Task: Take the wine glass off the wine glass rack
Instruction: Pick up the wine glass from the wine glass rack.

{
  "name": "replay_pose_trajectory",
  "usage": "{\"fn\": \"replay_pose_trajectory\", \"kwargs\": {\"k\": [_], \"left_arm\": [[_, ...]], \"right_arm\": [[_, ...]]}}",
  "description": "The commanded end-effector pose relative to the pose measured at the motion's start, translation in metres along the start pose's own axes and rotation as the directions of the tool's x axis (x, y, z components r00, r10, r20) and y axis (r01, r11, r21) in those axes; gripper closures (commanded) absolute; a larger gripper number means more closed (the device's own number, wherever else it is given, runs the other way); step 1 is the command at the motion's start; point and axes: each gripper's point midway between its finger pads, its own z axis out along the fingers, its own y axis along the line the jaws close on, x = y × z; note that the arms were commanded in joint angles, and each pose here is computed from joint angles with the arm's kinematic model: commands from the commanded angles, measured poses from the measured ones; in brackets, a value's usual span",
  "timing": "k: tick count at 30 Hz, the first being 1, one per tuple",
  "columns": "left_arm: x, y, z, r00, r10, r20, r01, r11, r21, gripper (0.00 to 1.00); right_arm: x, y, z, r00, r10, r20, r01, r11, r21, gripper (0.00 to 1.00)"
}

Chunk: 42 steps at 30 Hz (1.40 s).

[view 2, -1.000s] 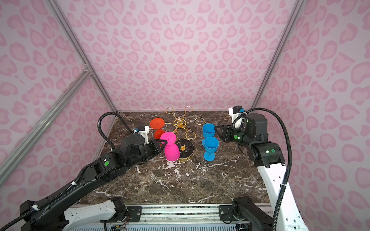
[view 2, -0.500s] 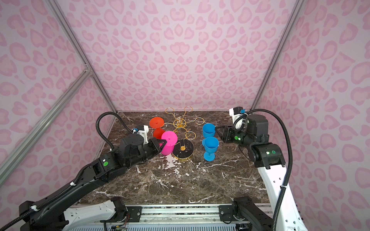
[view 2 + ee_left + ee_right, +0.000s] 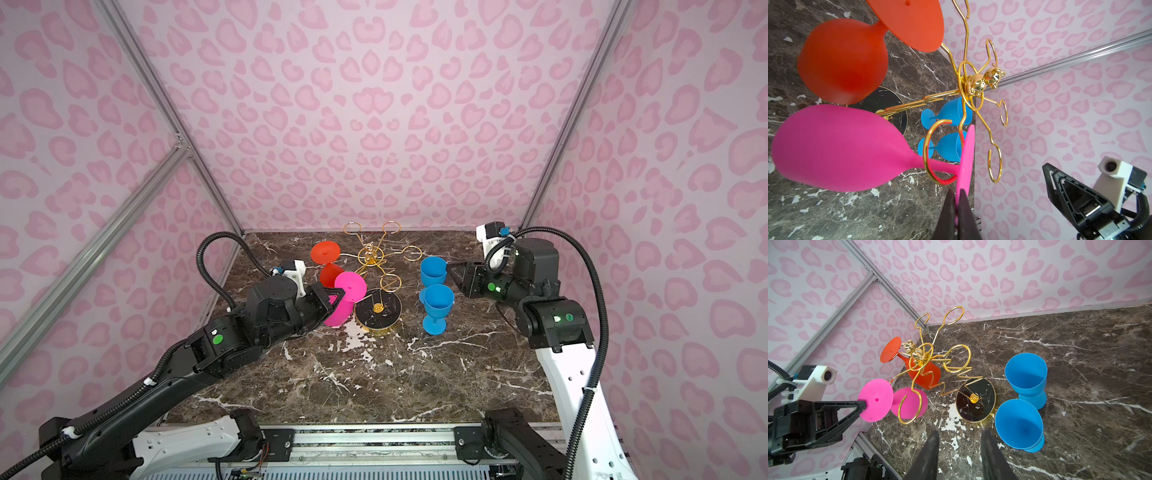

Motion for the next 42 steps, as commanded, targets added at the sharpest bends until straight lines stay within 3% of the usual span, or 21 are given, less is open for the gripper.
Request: {"fn": "replay_pose_trajectory", "kwargs": {"k": [1, 9, 30, 42], "left_arm": [[-0.008, 0.011, -0.003, 0.997, -0.053, 0.049, 0.055, 0.998, -0.043, 0.96], [-0.015, 0.008, -0.003, 0.989, -0.121, 0.087, 0.124, 0.992, -0.031, 0.96], [-0.029, -0.006, 0.005, 0.976, -0.152, 0.153, 0.155, 0.988, -0.01, 0.96], [-0.027, -0.019, 0.014, 0.979, -0.151, 0.134, 0.15, 0.989, 0.014, 0.97]], "right_arm": [[-0.004, 0.004, 0.0, 1.0, -0.019, 0.02, 0.019, 1.0, -0.024, 0.64], [-0.003, 0.005, -0.003, 0.999, -0.023, 0.022, 0.024, 0.999, -0.035, 0.65], [-0.003, 0.003, -0.004, 1.0, -0.016, 0.024, 0.017, 0.999, -0.038, 0.65], [-0.002, 0.003, -0.007, 1.0, -0.015, 0.026, 0.015, 0.999, -0.034, 0.65]]}}
